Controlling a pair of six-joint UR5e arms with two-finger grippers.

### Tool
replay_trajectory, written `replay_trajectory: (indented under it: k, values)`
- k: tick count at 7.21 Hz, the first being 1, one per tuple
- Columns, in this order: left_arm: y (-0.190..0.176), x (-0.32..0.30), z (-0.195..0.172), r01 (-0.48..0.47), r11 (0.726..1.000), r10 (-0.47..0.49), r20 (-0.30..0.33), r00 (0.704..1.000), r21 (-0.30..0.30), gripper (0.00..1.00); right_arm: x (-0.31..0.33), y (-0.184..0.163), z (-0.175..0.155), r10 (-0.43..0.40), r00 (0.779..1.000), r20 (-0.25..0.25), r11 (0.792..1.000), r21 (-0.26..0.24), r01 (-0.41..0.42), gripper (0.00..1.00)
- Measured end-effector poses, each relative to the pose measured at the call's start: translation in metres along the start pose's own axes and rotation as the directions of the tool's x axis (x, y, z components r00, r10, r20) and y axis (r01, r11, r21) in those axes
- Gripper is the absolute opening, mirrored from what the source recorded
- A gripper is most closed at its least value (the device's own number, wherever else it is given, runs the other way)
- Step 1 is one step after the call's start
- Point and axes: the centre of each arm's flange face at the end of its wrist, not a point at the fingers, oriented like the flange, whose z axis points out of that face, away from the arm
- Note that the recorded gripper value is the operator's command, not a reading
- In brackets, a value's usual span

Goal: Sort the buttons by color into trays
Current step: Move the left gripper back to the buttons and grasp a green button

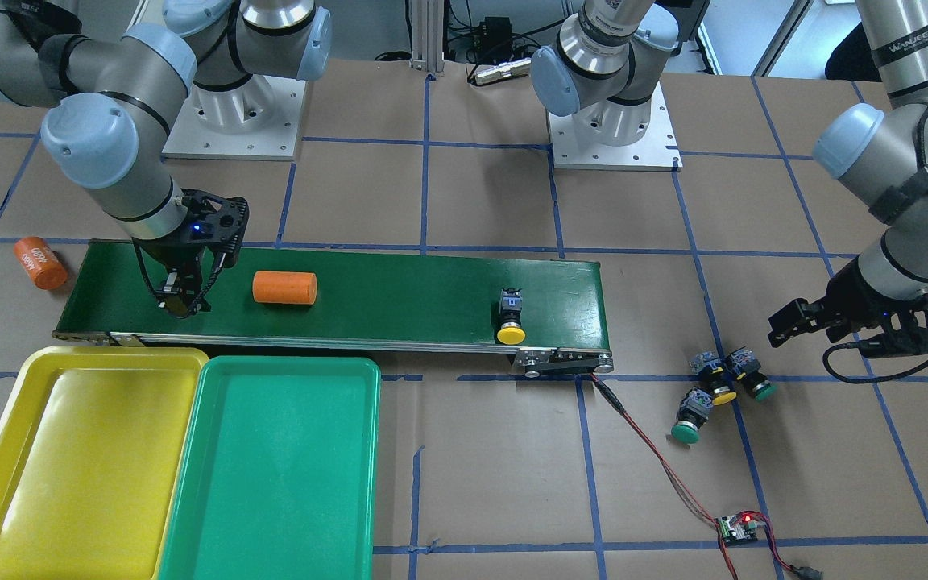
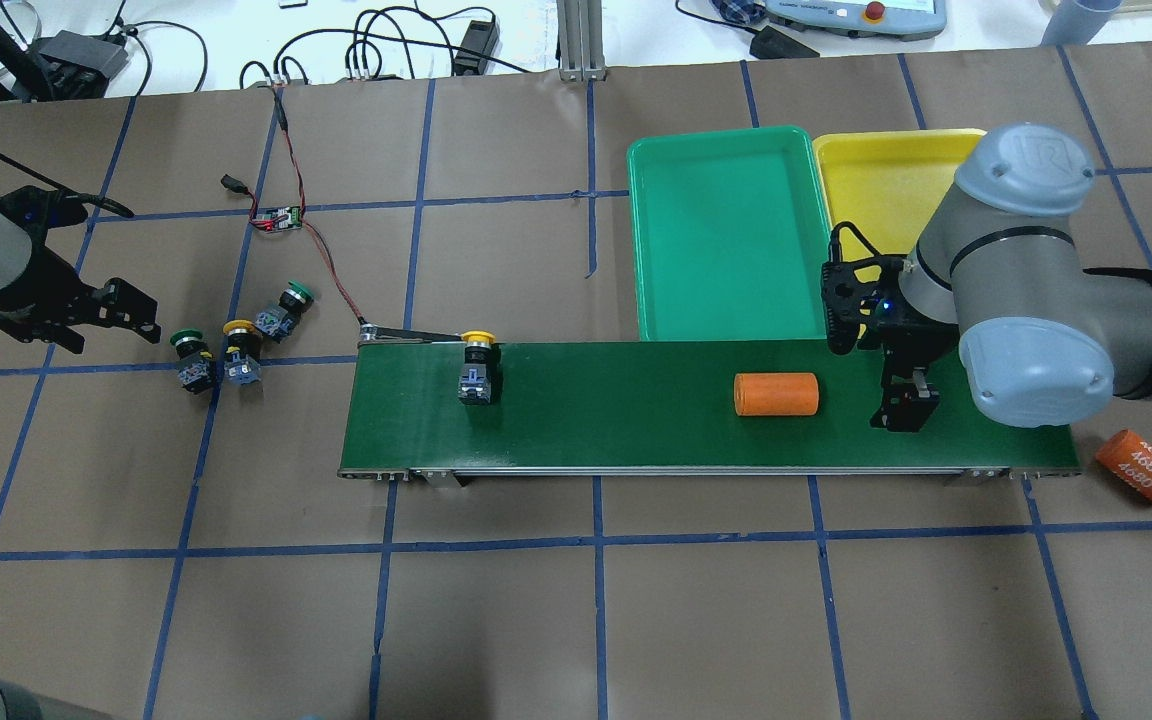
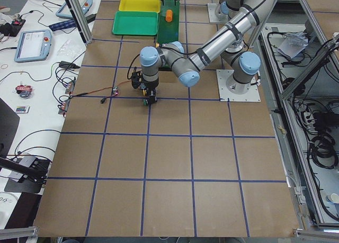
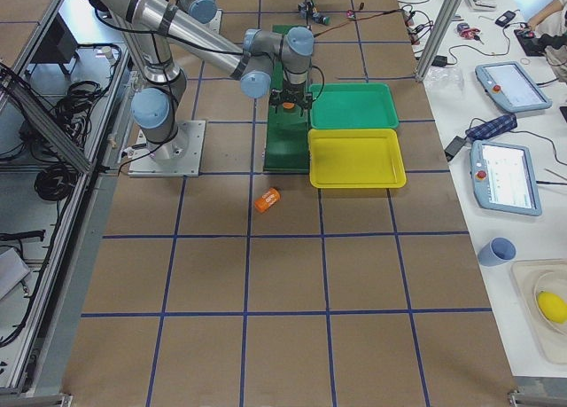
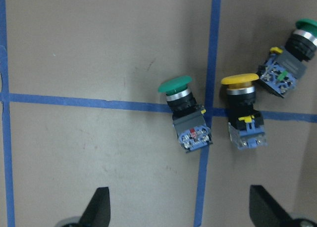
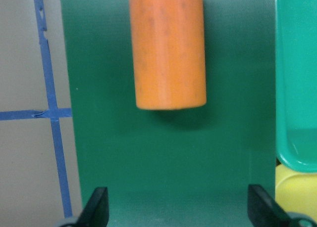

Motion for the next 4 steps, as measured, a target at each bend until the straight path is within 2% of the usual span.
replay_trajectory:
  k: [1,4]
  values:
    - [0.0,-0.001,0.017,0.005,1.0,-0.005,-0.002,1.0,0.011,1.0,-0.001,-0.007,-0.001,-0.014,1.0,-0.011,1.0,-0.002,0.014,1.0]
    - [-0.003,0.007,0.036,0.014,0.999,-0.014,-0.01,1.0,0.046,1.0,-0.001,-0.014,-0.002,-0.026,0.999,-0.02,1.0,-0.005,0.026,1.0]
